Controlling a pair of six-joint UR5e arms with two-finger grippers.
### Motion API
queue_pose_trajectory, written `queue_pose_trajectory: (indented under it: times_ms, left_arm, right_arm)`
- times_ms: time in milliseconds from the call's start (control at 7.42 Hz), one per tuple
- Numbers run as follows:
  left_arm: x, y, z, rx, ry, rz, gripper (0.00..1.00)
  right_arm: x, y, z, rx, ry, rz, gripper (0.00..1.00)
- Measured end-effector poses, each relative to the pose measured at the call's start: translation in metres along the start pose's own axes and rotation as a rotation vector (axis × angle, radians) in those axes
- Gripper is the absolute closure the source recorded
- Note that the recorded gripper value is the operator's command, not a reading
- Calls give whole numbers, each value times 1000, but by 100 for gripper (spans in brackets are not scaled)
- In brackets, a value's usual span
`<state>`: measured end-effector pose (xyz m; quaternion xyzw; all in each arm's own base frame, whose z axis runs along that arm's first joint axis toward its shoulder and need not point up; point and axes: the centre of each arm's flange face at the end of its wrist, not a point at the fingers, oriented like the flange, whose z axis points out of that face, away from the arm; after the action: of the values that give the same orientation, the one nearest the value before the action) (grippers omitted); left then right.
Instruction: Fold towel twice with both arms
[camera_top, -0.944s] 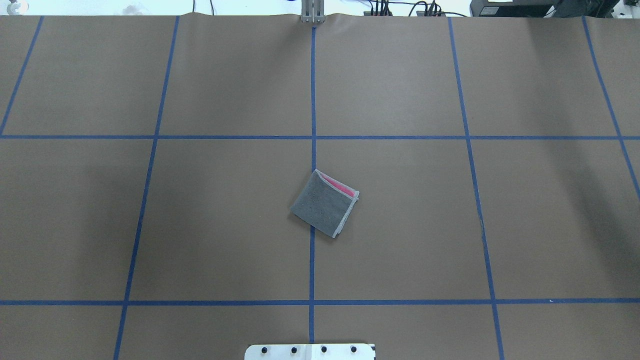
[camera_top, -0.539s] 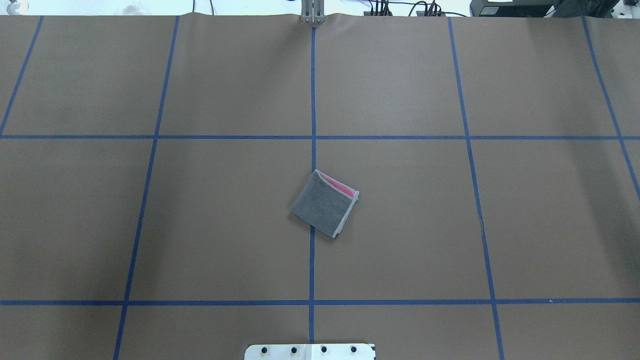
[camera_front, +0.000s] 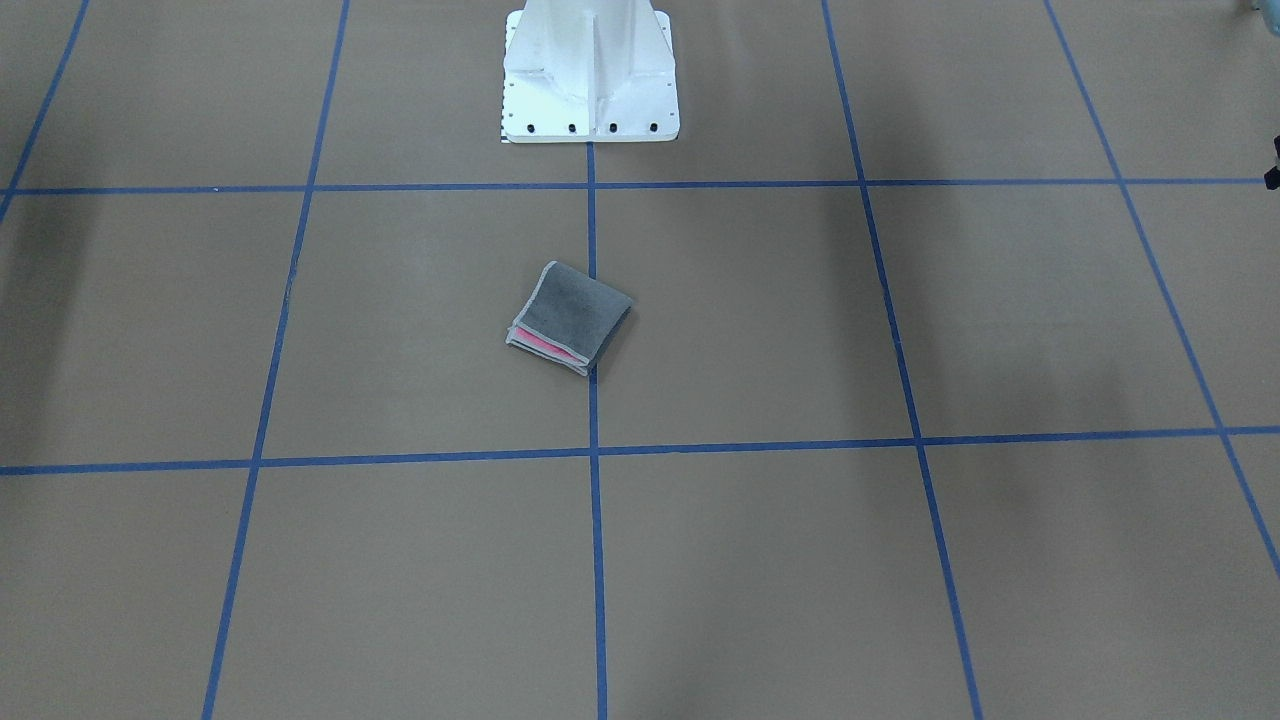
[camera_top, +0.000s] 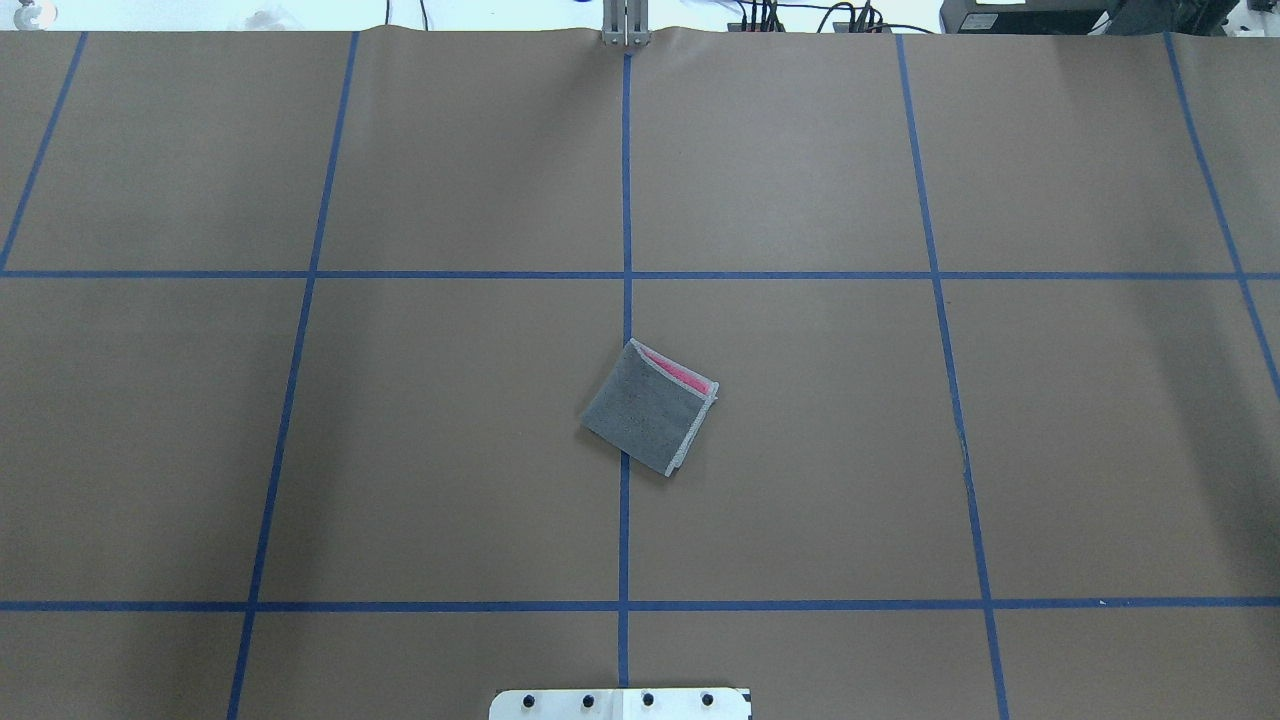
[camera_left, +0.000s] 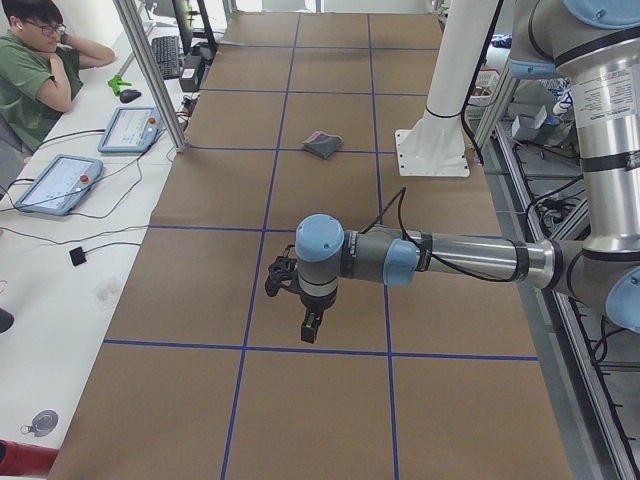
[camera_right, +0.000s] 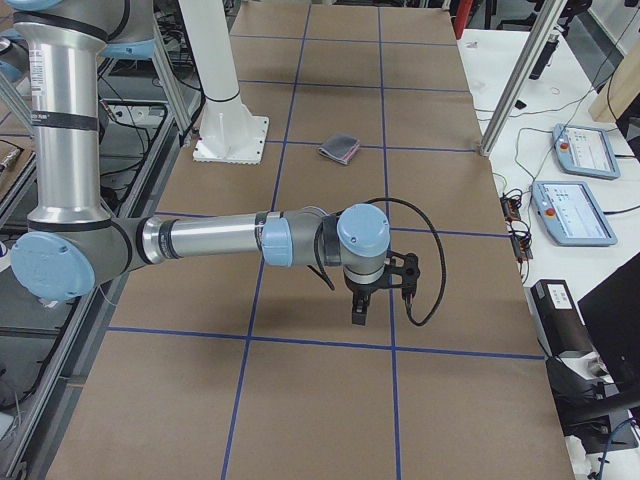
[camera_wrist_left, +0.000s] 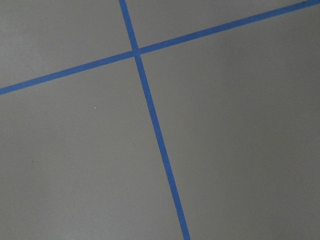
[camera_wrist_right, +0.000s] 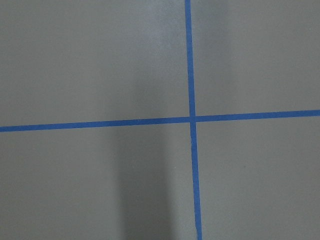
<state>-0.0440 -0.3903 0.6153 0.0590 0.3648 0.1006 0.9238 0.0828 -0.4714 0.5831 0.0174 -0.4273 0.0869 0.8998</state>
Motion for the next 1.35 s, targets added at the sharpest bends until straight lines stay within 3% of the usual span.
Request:
queue_pose_trajectory:
  times_ms: [405, 809, 1349]
  left_arm:
    - [-24, 17, -13, 5, -9, -100, 0]
    - [-20, -20, -31, 16, -17, -139, 0]
    - [-29, -49, -25, 7, -15, -154, 0]
  right_arm:
    - [-23, 0, 20, -19, 30, -30, 0]
    - [-21, -1, 33, -26, 40, -53, 0]
    - [-16, -1, 38, -33, 38, -43, 0]
